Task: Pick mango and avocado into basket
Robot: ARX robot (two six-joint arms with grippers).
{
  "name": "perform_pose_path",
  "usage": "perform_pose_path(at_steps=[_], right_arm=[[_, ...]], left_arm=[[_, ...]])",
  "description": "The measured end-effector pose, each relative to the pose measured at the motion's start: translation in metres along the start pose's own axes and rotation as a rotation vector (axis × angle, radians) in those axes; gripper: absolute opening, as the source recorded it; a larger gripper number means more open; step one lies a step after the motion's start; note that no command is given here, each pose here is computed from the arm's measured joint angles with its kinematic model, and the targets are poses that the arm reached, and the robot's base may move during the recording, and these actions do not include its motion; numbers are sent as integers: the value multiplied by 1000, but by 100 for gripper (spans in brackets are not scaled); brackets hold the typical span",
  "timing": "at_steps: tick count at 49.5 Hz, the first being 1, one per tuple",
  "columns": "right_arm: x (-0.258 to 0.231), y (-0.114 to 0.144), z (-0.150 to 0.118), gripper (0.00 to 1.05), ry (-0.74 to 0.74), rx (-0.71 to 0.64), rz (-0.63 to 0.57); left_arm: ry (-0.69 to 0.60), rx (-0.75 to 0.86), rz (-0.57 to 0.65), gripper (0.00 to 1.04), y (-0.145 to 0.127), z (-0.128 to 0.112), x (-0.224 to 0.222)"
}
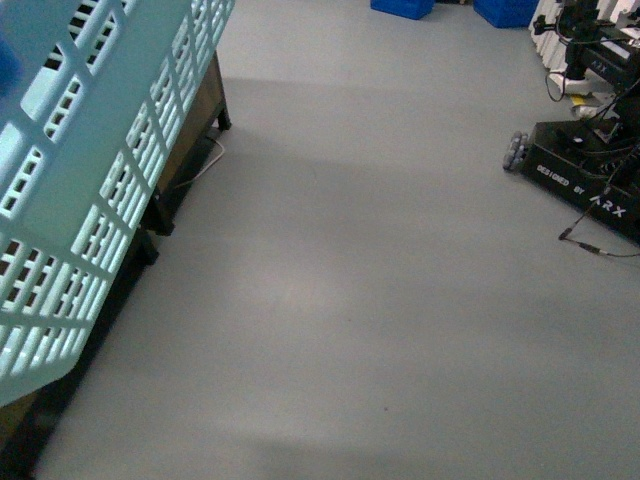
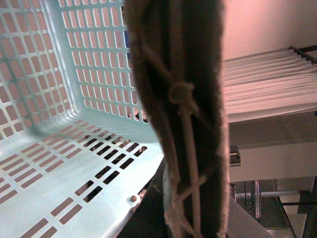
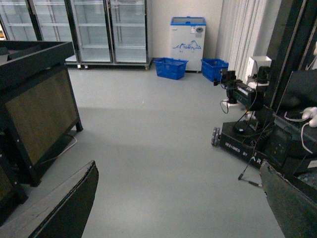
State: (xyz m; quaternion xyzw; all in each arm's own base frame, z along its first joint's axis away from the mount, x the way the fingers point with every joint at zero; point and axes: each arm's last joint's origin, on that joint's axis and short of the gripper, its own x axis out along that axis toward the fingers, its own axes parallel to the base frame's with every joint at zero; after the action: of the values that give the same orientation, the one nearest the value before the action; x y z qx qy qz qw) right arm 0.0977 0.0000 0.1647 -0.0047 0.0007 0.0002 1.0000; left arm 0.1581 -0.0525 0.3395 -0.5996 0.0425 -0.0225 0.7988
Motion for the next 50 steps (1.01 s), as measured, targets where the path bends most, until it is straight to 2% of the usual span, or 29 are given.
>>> perform_pose_path(at_steps=[50], right_arm=[[0, 0, 0, 97, 0, 0, -3]], left_arm=[[-2, -3, -6, 8, -2, 1, -1]])
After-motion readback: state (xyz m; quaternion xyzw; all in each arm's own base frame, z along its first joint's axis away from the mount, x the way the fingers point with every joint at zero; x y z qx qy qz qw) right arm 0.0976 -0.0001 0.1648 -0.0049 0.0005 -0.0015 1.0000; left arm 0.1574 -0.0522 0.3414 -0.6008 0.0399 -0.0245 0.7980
